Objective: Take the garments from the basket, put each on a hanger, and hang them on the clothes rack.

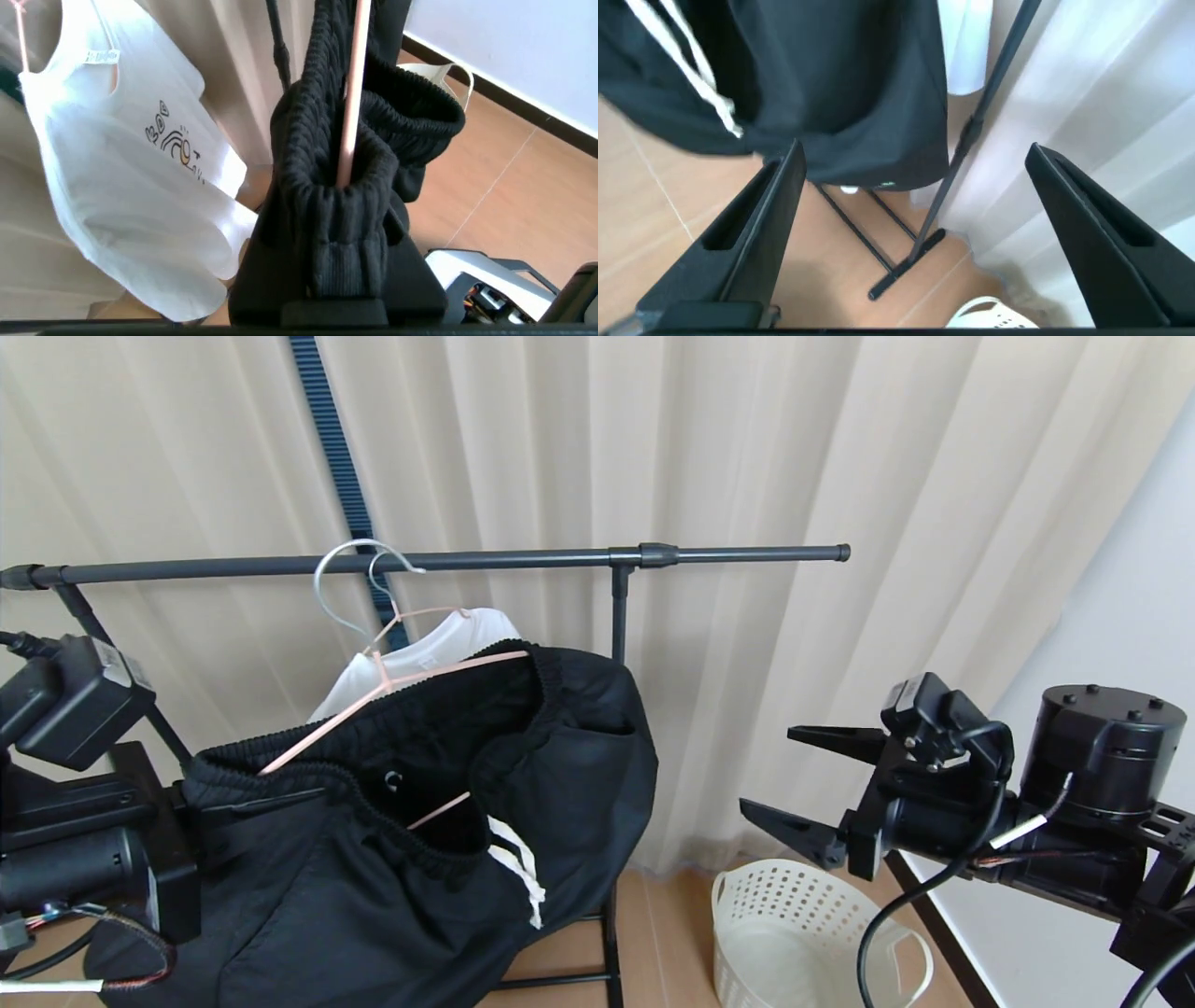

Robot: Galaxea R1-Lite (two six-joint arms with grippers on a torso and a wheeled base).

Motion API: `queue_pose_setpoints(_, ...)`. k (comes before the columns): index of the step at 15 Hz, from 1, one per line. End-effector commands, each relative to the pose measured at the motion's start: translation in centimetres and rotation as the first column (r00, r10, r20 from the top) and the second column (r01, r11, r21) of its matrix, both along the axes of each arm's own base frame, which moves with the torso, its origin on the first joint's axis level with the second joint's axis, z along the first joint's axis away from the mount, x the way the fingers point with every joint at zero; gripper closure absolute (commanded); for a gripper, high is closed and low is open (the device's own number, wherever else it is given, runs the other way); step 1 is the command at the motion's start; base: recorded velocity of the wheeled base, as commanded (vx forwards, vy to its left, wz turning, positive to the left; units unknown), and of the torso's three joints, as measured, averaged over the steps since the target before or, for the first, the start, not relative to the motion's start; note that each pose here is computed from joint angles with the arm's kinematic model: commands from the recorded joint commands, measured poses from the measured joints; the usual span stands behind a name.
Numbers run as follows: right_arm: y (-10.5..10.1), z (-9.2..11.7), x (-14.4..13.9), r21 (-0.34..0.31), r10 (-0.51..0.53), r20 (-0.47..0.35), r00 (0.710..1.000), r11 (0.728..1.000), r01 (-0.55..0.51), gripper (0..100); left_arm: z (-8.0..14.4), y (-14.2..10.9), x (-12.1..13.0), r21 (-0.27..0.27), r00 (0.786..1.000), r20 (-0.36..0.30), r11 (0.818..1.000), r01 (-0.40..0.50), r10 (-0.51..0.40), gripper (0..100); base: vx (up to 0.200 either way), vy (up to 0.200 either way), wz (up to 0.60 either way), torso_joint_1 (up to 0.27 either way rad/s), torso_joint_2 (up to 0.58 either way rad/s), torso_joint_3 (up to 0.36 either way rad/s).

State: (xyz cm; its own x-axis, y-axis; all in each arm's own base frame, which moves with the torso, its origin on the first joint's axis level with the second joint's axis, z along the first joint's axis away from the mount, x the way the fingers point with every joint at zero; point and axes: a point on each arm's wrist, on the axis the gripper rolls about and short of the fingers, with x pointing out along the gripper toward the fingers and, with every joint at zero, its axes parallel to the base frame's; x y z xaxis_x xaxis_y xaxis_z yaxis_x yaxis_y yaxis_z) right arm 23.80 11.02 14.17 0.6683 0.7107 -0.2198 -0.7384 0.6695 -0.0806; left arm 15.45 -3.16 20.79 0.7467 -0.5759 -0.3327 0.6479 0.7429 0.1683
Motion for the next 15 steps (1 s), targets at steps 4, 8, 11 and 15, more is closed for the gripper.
queue_pose_setpoints(4, 2.6, 2.8, -0.3, 0.102, -0.083, 0.005, 0.996, 0.991, 0.083, 0, -0.5, 0.9, -1.9, -0.005, 0.999, 0.018, 0.999, -0.047, 0.047, 100, 0.000, 0.000, 0.00, 0.000, 0.00, 0.000)
queue_pose_setpoints(8, 3.4, 3.7, 0.3, 0.094, -0.187, 0.006, 0.982, 0.978, 0.186, 0, -0.6, 1.0, -1.9, -0.044, 0.997, -0.016, 0.996, -0.077, 0.076, 100, 0.000, 0.000, 0.00, 0.000, 0.00, 0.000)
queue_pose_setpoints(11, 3.4, 3.6, 0.4, 0.091, -0.189, 0.003, 0.982, 0.978, 0.188, 0, -0.8, 1.0, -1.2, -0.060, 0.995, -0.056, 0.994, -0.088, 0.085, 100, 0.000, 0.000, 0.00, 0.000, 0.00, 0.000)
queue_pose_setpoints(15, 3.4, 3.6, 0.4, 0.092, -0.190, 0.004, 0.982, 0.978, 0.189, 0, -0.7, 1.1, 0.7, -0.067, 0.987, -0.102, 0.989, -0.130, 0.122, 100, 0.000, 0.000, 0.00, 0.000, 0.00, 0.000)
